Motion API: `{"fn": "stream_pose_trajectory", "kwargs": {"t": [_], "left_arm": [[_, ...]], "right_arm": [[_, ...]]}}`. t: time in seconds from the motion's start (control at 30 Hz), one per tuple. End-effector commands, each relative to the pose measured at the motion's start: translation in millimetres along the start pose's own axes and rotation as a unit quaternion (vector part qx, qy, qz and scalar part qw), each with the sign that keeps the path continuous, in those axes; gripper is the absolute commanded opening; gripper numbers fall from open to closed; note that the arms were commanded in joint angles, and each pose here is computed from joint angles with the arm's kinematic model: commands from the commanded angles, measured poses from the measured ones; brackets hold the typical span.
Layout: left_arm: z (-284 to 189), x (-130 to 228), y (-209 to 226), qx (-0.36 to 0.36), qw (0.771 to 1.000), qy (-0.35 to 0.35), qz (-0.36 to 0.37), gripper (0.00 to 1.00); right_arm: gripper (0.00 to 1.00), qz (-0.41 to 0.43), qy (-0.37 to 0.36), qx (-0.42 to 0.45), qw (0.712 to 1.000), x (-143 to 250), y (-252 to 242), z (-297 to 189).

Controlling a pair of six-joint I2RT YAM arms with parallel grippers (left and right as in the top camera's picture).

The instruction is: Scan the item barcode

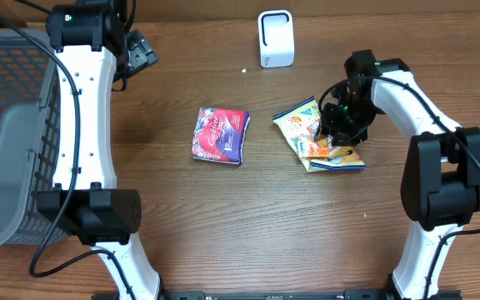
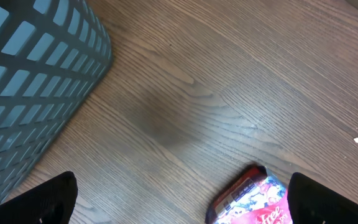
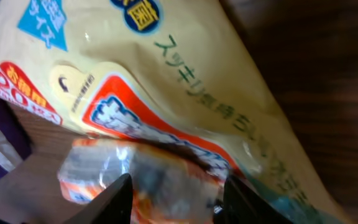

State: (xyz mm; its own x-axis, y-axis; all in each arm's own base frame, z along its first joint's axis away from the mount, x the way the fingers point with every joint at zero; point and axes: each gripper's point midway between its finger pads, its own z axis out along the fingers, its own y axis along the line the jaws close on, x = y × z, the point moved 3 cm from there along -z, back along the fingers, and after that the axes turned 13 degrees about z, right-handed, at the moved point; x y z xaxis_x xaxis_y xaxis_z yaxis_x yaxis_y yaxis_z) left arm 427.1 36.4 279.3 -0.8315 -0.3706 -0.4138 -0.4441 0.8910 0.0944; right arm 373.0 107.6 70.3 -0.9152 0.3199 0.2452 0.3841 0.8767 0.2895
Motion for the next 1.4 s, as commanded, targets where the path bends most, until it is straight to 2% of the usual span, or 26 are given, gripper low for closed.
{"fn": "stream_pose_trajectory", "kwargs": {"t": [0.0,0.2,0.37,0.6,0.87,1.03,1.2,1.37], "left_arm": [[5,-1,0,-0.003,1.000,0.004,-0.006,1.00],[5,-1,0,-0.003,1.000,0.004,-0.006,1.00],[5,-1,0,-0.003,1.000,0.004,-0.006,1.00],[5,-1,0,-0.003,1.000,0.004,-0.006,1.00],[5,-1,0,-0.003,1.000,0.004,-0.006,1.00],[5,-1,0,-0.003,1.000,0.004,-0.006,1.00],[5,-1,0,-0.003,1.000,0.004,-0.006,1.00],[5,-1,0,-0.003,1.000,0.004,-0.006,1.00]], "right_arm": [[0.49,-0.068,-0.019,0.005,0.997,-4,7,-15],[0.49,-0.081,-0.011,0.009,0.997,2,10,-12],[0.49,-0.054,0.004,0.016,0.998,11,10,-3],[0.50,-0.038,0.033,0.035,0.998,35,7,33],[0.49,-0.042,0.060,0.018,0.997,70,46,55],[0.50,-0.055,0.059,0.023,0.996,77,63,45],[0.55,-0.090,0.019,0.064,0.994,67,68,11],[0.57,-0.241,0.001,0.051,0.969,61,83,-1]]}}
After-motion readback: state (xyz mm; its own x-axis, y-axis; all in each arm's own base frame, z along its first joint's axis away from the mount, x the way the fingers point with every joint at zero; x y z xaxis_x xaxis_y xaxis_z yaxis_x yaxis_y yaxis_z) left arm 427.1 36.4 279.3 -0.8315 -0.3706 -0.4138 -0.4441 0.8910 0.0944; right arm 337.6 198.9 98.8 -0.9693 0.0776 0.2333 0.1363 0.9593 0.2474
